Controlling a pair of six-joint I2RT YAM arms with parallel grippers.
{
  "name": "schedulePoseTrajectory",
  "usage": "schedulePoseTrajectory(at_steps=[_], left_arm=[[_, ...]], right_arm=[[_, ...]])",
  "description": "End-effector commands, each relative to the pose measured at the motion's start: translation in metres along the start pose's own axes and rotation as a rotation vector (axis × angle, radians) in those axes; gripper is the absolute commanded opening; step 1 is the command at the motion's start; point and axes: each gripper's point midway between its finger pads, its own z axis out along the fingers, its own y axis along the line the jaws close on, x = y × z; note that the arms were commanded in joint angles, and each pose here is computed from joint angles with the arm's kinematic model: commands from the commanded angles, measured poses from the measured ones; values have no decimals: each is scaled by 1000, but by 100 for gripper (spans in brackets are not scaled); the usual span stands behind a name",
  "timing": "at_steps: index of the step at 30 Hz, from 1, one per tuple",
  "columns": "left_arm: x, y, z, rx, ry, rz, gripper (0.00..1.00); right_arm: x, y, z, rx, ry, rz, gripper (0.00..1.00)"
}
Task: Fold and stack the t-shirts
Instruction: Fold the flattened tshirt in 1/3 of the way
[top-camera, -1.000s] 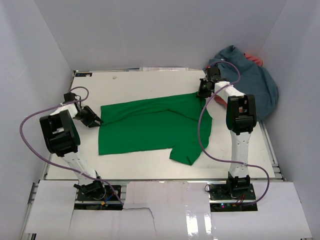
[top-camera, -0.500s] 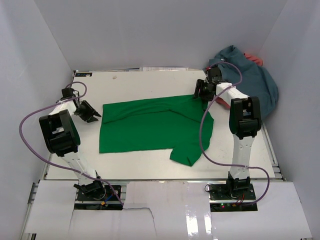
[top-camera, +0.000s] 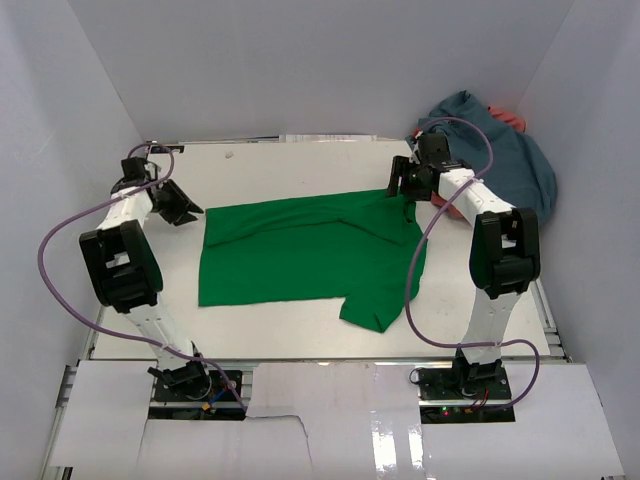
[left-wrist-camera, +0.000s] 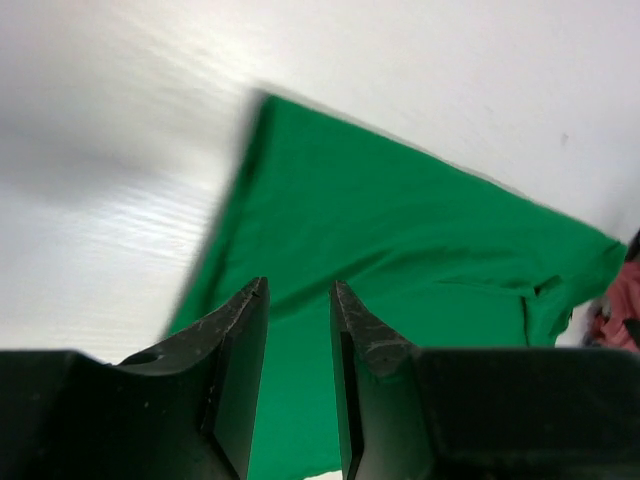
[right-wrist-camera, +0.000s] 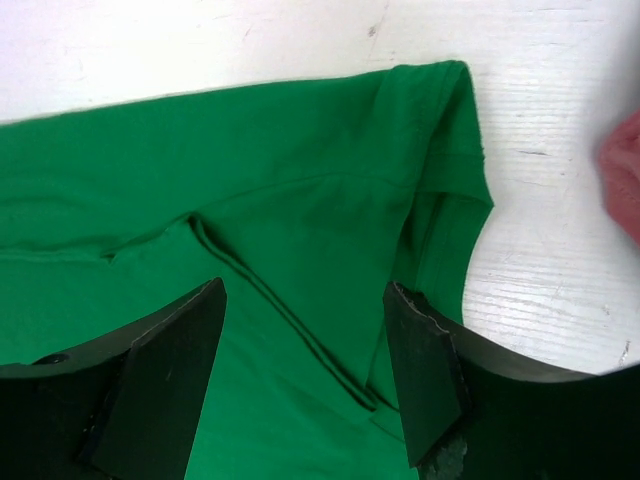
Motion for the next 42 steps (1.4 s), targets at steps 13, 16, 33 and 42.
schedulePoseTrajectory(at_steps=[13, 16, 33, 42], left_arm=[[114, -267, 44, 494, 251, 457, 41], [125, -287, 58, 534, 293, 453, 41], [187, -296, 115, 564, 440, 443, 41], [215, -317, 123, 621, 503, 403, 41]], right_arm=[[38, 81, 25, -314, 189, -124, 68], [46, 88, 32, -333, 215, -137, 67], [47, 89, 46, -325, 181, -186, 67], [41, 94, 57, -348, 176, -187, 67]])
